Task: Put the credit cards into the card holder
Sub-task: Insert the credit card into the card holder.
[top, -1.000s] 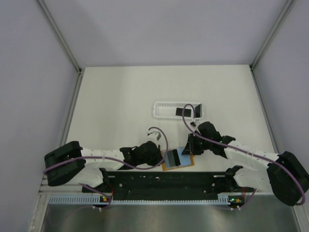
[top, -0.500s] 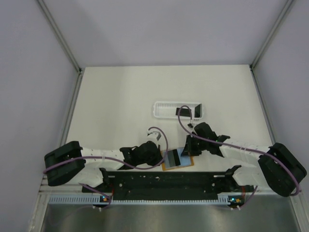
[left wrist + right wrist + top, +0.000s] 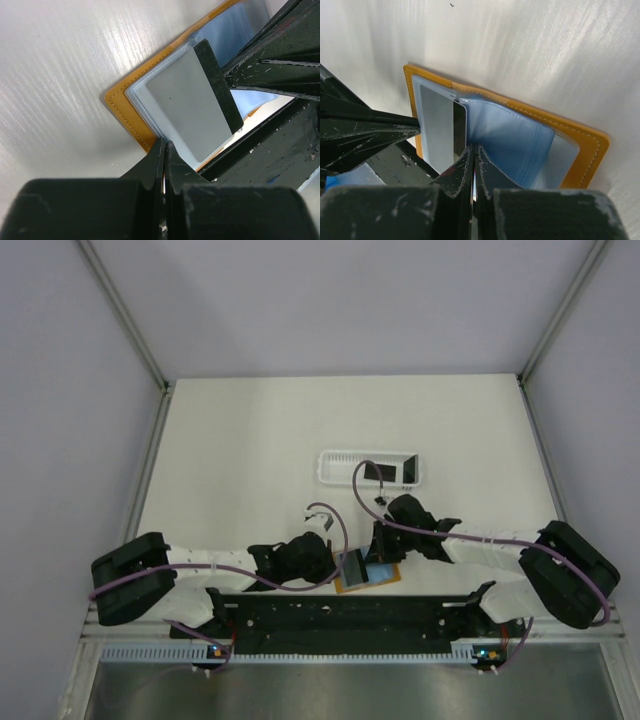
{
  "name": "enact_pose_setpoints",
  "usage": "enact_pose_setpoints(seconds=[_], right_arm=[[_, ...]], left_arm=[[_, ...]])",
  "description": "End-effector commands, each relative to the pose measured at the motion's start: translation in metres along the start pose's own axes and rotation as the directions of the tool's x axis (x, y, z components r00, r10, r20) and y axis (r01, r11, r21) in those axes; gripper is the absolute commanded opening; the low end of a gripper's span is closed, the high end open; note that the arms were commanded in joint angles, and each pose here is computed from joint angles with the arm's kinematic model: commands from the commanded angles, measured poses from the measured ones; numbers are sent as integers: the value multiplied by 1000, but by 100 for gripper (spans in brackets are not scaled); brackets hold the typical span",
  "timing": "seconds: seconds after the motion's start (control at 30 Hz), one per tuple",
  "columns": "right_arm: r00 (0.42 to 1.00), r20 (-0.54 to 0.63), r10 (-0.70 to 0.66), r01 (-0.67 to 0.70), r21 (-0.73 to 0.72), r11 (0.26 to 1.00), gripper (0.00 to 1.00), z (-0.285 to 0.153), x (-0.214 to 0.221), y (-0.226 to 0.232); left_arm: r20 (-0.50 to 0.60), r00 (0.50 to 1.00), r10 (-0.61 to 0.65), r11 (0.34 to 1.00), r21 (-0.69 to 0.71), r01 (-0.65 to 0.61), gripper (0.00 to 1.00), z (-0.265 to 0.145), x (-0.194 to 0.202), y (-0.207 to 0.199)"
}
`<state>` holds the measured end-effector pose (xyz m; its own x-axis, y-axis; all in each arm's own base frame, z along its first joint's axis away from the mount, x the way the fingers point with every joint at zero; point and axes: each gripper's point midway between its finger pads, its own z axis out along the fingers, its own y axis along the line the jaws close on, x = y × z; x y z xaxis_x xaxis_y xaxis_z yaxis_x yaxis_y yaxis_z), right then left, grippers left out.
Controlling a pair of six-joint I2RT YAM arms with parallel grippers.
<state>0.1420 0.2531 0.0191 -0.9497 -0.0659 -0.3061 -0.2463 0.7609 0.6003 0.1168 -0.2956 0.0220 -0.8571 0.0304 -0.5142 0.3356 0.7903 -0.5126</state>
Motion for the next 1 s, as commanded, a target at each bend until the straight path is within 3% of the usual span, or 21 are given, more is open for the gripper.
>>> enact_pose_setpoints(seconds=[0.0,0.5,0.67,0.87,0.97], right_arm=[[999,0,-33,33,-8,999,0,9,-1,14],[994,-48,-93,98,106,990,0,16,15,19],[988,71,-135,122,162,979,0,-10,-11,23],[947,243,-209,141,269,953,26,-59,-55,28],[930,312,-194,91,316,944,34,-77,-77,19]], left_arm=[[-38,999,18,997,-71,-21,0,0,14,22],[-28,1000,14,998,-62,-16,0,-1,12,20],[-6,1000,26,996,-89,-27,0,-4,7,25],[12,999,48,992,-116,-46,0,-4,-2,28],[36,998,58,991,-123,-54,0,-6,-12,24]])
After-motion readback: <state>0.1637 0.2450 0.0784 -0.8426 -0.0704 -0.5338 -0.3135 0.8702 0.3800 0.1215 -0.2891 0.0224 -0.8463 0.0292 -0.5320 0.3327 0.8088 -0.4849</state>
